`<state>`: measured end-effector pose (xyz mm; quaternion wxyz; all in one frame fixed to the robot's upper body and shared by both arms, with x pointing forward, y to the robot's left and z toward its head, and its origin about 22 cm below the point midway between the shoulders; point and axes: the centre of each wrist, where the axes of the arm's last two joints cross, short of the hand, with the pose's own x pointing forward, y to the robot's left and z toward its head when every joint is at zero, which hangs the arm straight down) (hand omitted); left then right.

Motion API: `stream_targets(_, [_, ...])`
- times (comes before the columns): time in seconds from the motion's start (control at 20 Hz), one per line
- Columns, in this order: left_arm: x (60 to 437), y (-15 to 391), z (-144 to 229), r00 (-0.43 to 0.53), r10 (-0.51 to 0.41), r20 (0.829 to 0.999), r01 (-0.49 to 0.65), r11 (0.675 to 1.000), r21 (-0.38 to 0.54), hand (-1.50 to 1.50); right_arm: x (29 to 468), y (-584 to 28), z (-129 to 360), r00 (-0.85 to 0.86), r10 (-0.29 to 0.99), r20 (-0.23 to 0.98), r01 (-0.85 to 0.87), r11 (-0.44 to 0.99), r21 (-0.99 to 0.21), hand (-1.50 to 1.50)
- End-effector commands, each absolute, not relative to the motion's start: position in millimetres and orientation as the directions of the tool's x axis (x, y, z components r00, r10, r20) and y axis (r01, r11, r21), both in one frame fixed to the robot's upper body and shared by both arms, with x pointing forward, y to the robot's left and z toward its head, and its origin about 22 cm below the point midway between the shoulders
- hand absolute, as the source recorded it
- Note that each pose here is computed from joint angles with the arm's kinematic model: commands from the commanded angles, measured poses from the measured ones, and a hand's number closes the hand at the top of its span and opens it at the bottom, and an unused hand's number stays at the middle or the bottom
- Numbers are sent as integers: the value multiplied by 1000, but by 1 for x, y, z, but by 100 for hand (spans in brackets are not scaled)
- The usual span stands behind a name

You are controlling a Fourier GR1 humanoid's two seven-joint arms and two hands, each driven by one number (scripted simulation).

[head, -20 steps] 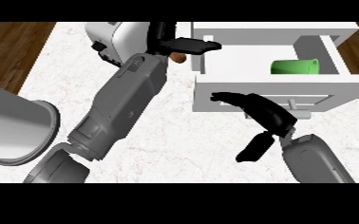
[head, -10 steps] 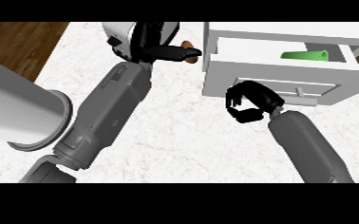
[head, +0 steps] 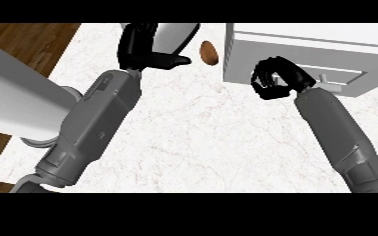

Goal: Pick up the cup, place it into the drawer and close the drawer

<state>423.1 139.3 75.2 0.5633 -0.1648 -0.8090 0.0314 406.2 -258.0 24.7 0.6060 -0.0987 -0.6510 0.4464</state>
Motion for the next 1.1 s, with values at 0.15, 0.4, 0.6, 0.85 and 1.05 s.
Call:
stream_targets(0.15, [418,157,69,-300,293,908,263,940,-216,-150,439,-277,87,-222,655,722,-237,682,-692,150])
stream_targets(0.4, [416,168,69,-294,302,907,272,936,-223,-150,440,-300,108,-224,645,730,-228,694,-683,150])
stream_targets(0.6, [412,160,63,-285,317,904,295,927,-232,-150,438,-309,113,-230,630,742,-246,700,-671,150])
stream_targets(0.85, [410,166,60,-285,329,900,303,922,-241,-150,437,-317,127,-245,593,767,-254,724,-641,150])
stream_targets(1.05, [410,173,62,-292,328,898,310,921,-236,-150,435,-324,128,-231,586,777,-262,731,-630,150])
